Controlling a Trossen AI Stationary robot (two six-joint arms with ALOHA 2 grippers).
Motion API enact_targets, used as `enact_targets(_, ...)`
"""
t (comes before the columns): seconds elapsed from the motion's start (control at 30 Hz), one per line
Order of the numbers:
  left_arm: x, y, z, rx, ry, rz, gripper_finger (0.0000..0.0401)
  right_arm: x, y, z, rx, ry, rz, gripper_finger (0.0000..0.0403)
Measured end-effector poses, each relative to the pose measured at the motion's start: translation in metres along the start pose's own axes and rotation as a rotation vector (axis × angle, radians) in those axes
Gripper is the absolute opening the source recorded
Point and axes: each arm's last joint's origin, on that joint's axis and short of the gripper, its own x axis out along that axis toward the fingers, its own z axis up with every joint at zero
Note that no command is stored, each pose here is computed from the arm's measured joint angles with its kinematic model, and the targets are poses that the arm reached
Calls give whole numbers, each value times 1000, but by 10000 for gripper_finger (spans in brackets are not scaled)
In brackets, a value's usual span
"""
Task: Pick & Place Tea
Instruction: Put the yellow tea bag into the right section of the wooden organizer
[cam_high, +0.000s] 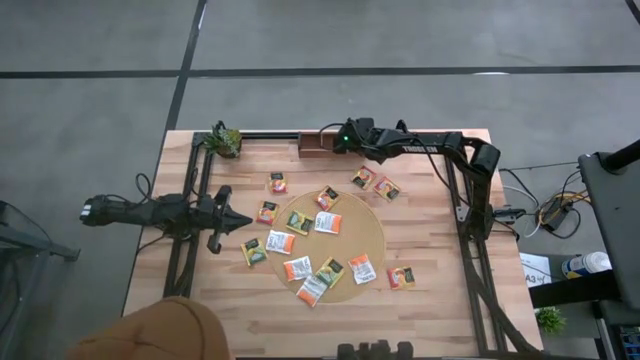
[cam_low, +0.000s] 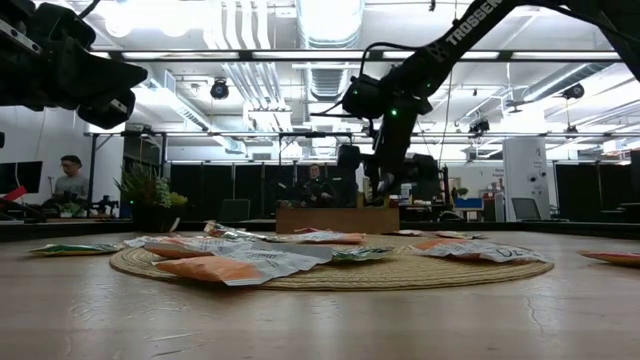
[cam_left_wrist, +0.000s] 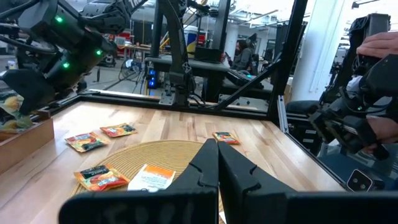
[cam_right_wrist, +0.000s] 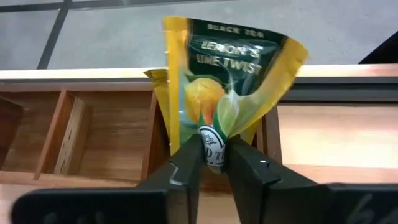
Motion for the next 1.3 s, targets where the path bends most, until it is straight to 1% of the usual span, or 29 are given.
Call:
enact_targets(0.2,0,0,0,0,0,0,0,1,-1,-1,31,4,-4,121)
enact_targets(0.5,0,0,0,0,0,0,0,1,-2,-1,32,-19,-22,153)
enact_targets(0.9,0,0,0,0,0,0,0,2,-4,-2,32,-57,-56,155)
enact_targets(1.3,0,0,0,0,0,0,0,2,-4,-2,33,-54,-52,155)
